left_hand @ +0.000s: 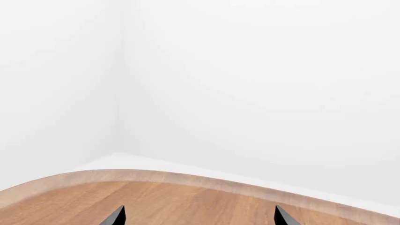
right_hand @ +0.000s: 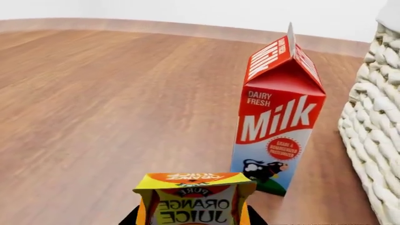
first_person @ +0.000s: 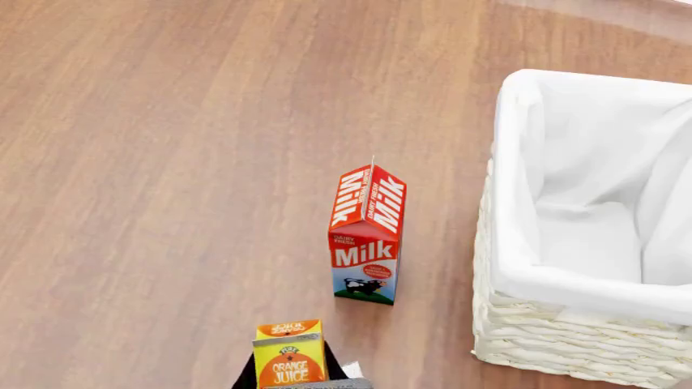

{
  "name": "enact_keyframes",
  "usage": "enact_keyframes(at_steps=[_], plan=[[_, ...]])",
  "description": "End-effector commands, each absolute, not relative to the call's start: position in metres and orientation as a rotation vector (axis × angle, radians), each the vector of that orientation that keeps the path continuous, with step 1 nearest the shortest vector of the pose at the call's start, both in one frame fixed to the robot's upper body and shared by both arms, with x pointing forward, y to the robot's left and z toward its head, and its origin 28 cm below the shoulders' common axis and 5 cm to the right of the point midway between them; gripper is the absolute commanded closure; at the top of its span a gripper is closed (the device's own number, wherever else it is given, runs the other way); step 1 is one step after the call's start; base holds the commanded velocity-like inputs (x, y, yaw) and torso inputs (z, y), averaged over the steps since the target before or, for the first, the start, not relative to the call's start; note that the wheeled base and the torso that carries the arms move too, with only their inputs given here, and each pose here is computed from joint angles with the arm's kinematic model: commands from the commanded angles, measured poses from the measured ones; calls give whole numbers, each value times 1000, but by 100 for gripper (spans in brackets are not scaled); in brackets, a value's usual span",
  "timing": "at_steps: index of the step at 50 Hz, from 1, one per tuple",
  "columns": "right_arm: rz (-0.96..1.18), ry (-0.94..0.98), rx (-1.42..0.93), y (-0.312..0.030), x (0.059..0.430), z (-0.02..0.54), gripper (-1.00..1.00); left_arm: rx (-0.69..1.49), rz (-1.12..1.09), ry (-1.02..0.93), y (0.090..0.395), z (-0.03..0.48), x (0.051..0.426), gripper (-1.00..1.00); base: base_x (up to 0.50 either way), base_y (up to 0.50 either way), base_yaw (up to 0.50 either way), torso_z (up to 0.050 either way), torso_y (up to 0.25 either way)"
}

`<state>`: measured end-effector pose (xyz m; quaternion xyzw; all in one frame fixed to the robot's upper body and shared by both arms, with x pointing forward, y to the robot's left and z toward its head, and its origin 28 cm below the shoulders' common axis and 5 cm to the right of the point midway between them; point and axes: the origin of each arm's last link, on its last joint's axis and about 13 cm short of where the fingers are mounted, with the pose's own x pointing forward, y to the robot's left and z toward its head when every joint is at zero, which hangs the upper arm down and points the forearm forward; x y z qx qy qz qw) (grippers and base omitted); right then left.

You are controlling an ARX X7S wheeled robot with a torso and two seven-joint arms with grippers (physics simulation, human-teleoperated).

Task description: Pick up the orange juice, and put it in the basket.

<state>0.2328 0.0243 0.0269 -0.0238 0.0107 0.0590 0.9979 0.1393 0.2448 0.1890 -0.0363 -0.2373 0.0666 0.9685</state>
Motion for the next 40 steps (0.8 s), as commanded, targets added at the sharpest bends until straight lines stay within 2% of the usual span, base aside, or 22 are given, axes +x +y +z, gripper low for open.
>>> enact_keyframes(at_steps=[1, 17, 40], plan=[[115, 30, -41, 24, 233, 26, 100, -74, 133, -479, 244, 190, 139, -100, 0, 0, 0, 0, 0], [115, 20, -35, 24, 231, 31, 100, -75, 131, -480, 244, 189, 139, -100, 1, 1, 1, 0, 0], [103, -136, 10, 21, 215, 97, 100, -75, 124, -479, 243, 189, 139, -100, 0, 0, 0, 0, 0]])
